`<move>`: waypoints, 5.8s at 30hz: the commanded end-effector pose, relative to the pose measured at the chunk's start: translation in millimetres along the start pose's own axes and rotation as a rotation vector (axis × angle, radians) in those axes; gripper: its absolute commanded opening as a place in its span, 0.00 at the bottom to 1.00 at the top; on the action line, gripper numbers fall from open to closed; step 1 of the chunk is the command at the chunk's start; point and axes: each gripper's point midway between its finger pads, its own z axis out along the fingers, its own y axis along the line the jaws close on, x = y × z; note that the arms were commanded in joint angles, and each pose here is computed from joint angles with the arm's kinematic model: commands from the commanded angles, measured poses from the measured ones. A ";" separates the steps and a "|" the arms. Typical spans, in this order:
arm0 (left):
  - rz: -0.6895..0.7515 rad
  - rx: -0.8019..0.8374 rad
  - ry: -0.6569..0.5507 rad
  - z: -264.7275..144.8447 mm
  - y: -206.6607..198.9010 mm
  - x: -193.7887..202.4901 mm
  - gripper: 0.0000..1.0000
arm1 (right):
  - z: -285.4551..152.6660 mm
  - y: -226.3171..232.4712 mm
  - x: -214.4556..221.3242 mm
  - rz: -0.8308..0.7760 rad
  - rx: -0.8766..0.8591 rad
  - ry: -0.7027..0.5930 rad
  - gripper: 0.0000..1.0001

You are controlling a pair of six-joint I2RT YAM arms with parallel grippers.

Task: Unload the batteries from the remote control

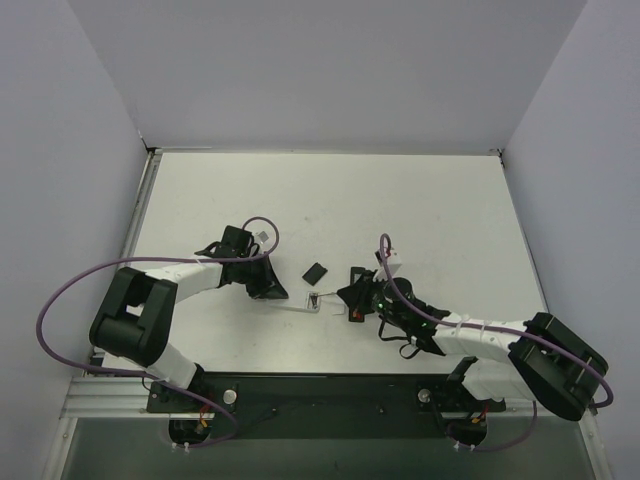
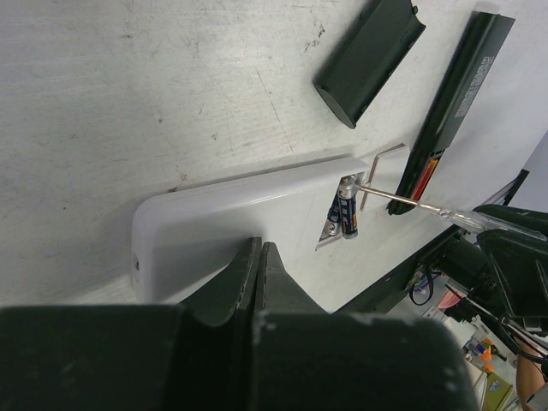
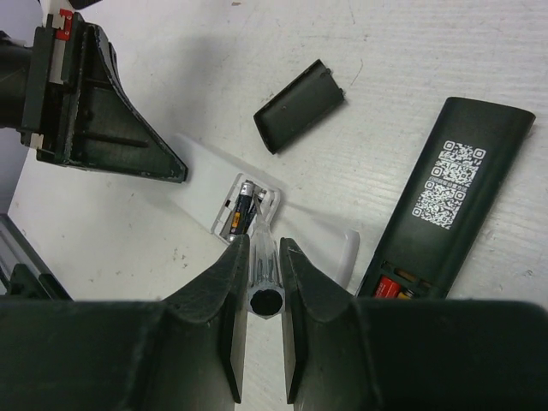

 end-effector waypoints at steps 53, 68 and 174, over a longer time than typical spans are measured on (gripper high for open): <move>-0.040 -0.110 0.034 18.1 33.7 13.7 0.00 | 8.7 12.4 -4.0 -0.024 -0.013 0.135 0.00; -0.044 -0.075 0.023 17.4 29.1 15.8 0.00 | -5.1 33.7 -45.1 -0.251 0.080 0.153 0.00; -0.046 0.025 0.007 14.8 14.7 22.3 0.00 | -3.7 60.2 -48.9 -0.447 0.134 0.286 0.00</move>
